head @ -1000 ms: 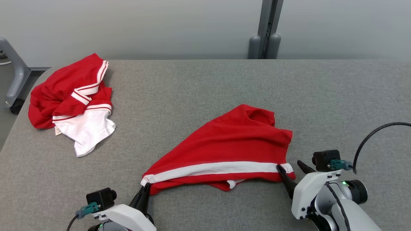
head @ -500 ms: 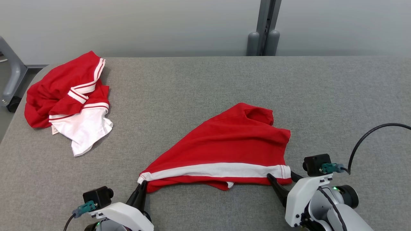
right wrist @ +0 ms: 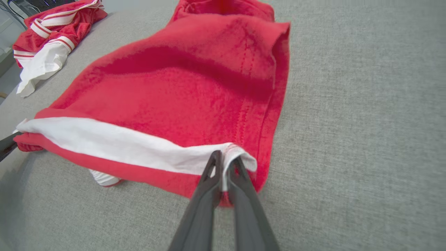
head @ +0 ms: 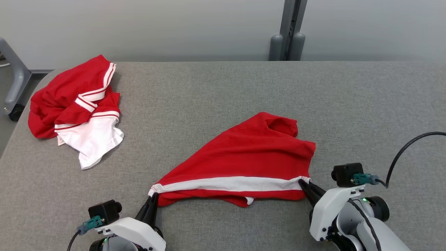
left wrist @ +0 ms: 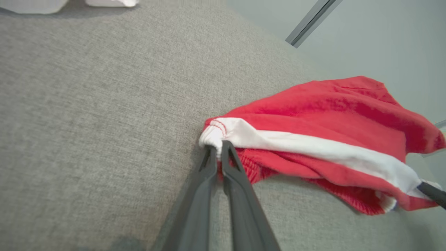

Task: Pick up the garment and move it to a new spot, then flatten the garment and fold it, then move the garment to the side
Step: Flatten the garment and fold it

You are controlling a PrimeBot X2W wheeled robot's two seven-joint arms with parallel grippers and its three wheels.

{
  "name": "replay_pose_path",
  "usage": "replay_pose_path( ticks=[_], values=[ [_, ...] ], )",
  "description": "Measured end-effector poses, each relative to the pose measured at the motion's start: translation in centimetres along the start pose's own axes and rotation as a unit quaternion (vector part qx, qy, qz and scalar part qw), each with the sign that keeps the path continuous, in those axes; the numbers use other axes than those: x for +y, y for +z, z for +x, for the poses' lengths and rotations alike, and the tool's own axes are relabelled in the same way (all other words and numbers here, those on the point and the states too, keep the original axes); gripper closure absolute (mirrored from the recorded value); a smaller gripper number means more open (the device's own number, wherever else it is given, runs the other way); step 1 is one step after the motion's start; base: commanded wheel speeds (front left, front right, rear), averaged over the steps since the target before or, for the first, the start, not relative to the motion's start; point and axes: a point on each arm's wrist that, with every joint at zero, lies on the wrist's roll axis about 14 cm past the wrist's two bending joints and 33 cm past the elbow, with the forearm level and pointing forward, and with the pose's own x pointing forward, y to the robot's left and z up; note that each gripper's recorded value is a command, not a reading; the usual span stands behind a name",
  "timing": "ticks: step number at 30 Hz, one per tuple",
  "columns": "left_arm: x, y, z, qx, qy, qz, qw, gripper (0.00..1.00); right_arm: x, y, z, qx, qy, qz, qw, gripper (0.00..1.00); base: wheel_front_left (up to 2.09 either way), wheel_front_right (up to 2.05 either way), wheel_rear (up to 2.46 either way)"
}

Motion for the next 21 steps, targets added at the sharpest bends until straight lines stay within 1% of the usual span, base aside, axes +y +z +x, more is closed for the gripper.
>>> replay_pose_path(
  ticks=[1, 7, 8, 11, 12, 13, 17, 21],
  values=[
    [-0.1, 0.1, 0.0, -0.002, -0.002, 0.001, 1.0, 1.0, -0.1, 0.2, 0.0, -0.006, -0.001, 0.0, 1.0, 1.0, 0.0, 0.0, 0.0],
    [-2.1, 2.7, 0.5, -0.045, -0.035, 0.009, 0.998, 1.0, -0.6, 3.7, -0.8, -0.086, -0.007, 0.01, 0.996, 1.0, 0.0, 0.0, 0.0],
    [-3.1, 4.0, 0.5, -0.065, -0.052, 0.011, 0.996, 1.0, -0.8, 5.3, -1.4, -0.12, -0.007, 0.012, 0.993, 1.0, 0.0, 0.0, 0.0],
    [-5.0, 6.2, 0.4, -0.099, -0.082, 0.008, 0.992, 1.0, -1.3, 8.1, -2.8, -0.175, -0.011, 0.01, 0.985, 1.0, 0.0, 0.0, 0.0],
    [-5.8, 7.1, 0.4, -0.112, -0.095, 0.009, 0.989, 1.0, -1.3, 9.0, -3.3, -0.192, -0.011, 0.01, 0.981, 1.0, 0.0, 0.0, 0.0],
    [-5.8, 7.1, 0.4, -0.112, -0.095, 0.009, 0.989, 1.0, -1.3, 9.0, -3.3, -0.192, -0.011, 0.01, 0.981, 1.0, 0.0, 0.0, 0.0],
    [-9.1, 10.0, -0.4, -0.15, -0.145, 0.014, 0.978, 1.0, -1.1, 12.6, -5.9, -0.259, -0.006, 0.003, 0.966, 1.0, 0.0, 0.0, 0.0],
    [-13.0, 13.0, -1.8, -0.183, -0.206, 0.022, 0.961, 1.0, -1.2, 15.6, -9.4, -0.319, -0.01, -0.014, 0.948, 1.0, 0.0, 0.0, 0.0]
  ],
)
